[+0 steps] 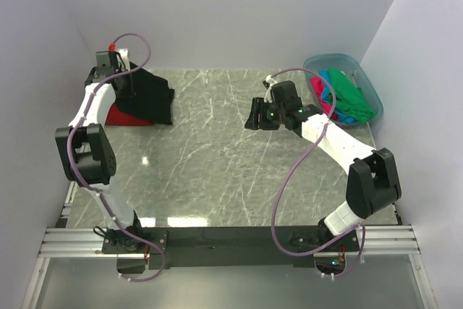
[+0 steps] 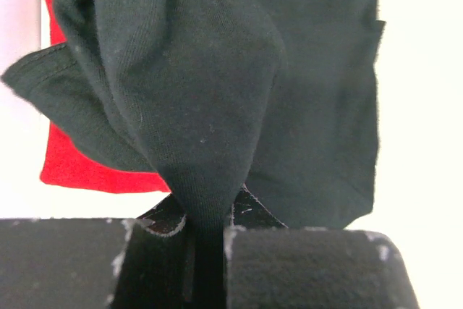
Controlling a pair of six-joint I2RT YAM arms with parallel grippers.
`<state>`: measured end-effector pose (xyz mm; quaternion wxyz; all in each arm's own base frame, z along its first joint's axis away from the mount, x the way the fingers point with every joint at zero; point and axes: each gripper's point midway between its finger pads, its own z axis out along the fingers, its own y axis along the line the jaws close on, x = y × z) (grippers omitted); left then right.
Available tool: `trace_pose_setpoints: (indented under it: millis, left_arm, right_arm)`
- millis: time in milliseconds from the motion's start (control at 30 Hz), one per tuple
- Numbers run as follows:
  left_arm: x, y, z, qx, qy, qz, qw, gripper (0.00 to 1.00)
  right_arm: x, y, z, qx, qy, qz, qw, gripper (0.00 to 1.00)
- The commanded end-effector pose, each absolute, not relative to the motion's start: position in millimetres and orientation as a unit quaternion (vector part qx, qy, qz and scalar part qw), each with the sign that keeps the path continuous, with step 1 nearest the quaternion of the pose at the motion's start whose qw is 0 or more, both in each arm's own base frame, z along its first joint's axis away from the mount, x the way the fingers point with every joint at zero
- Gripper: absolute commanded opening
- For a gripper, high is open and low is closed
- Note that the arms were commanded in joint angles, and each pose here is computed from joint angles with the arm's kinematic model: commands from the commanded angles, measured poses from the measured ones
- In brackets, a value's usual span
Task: Fold and stack the t-shirts
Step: Neatly place the folded tshirt to the corner
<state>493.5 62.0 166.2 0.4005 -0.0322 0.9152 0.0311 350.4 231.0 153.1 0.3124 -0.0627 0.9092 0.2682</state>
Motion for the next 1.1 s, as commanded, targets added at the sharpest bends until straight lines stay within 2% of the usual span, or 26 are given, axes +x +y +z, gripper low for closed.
trace_pose_setpoints:
  millis: [0,200,400,433,467,500,567,600,667,700,733,900,1033,1067]
  left_arm:
    - [508.7,83.6,178.5,-0.033,0.905,0.034,0.422,0.0]
    - [517.0,123.0,161.5,-0.077,0.905,0.059,0.414,0.0]
    - [523.5,167.5,157.4,-0.174,0.88,0.143,0.418,0.0]
    - [523.0,170.0,158.4,-0.185,0.877,0.149,0.417,0.03]
    - [520.4,179.8,163.4,-0.206,0.869,0.172,0.415,0.12]
    - [518.0,181.4,165.5,-0.227,0.863,0.173,0.416,0.29]
    - [513.6,185.4,174.5,-0.251,0.849,0.184,0.426,0.42]
    - [508.0,188.2,184.6,-0.273,0.835,0.19,0.438,0.57]
    - [499.9,188.5,189.0,-0.291,0.826,0.194,0.442,0.75]
    - [494.4,190.6,201.7,-0.307,0.813,0.199,0.453,0.9]
    - [491.9,189.9,206.4,-0.311,0.808,0.199,0.459,0.97]
    - [471.8,177.8,229.3,-0.33,0.791,0.209,0.471,0.99]
    - [457.5,129.4,237.6,-0.318,0.786,0.185,0.497,0.99]
    - [451.4,118.3,222.9,-0.312,0.79,0.18,0.496,0.99]
  right_arm:
    - [352.5,230.9,162.0,-0.072,0.9,0.277,0.329,0.59]
    - [350.4,227.4,166.0,-0.069,0.899,0.273,0.336,0.59]
    - [348.6,222.7,170.8,-0.066,0.897,0.267,0.345,0.59]
    - [347.6,222.0,170.3,-0.066,0.897,0.267,0.345,0.59]
    - [347.2,221.8,170.8,-0.066,0.897,0.267,0.346,0.59]
    - [345.9,221.7,172.6,-0.067,0.896,0.269,0.347,0.59]
    - [344.9,220.2,173.4,-0.067,0.896,0.268,0.348,0.59]
    - [344.0,219.6,175.0,-0.066,0.895,0.268,0.35,0.6]
    - [343.2,218.2,176.0,-0.064,0.895,0.267,0.352,0.61]
    - [342.5,217.8,176.3,-0.065,0.895,0.266,0.352,0.62]
    - [342.4,217.1,176.8,-0.063,0.895,0.267,0.353,0.63]
    - [340.7,216.3,179.8,-0.065,0.893,0.268,0.357,0.64]
    - [340.3,212.6,182.6,-0.06,0.891,0.264,0.363,0.64]
    - [340.5,211.1,184.1,-0.059,0.891,0.263,0.366,0.64]
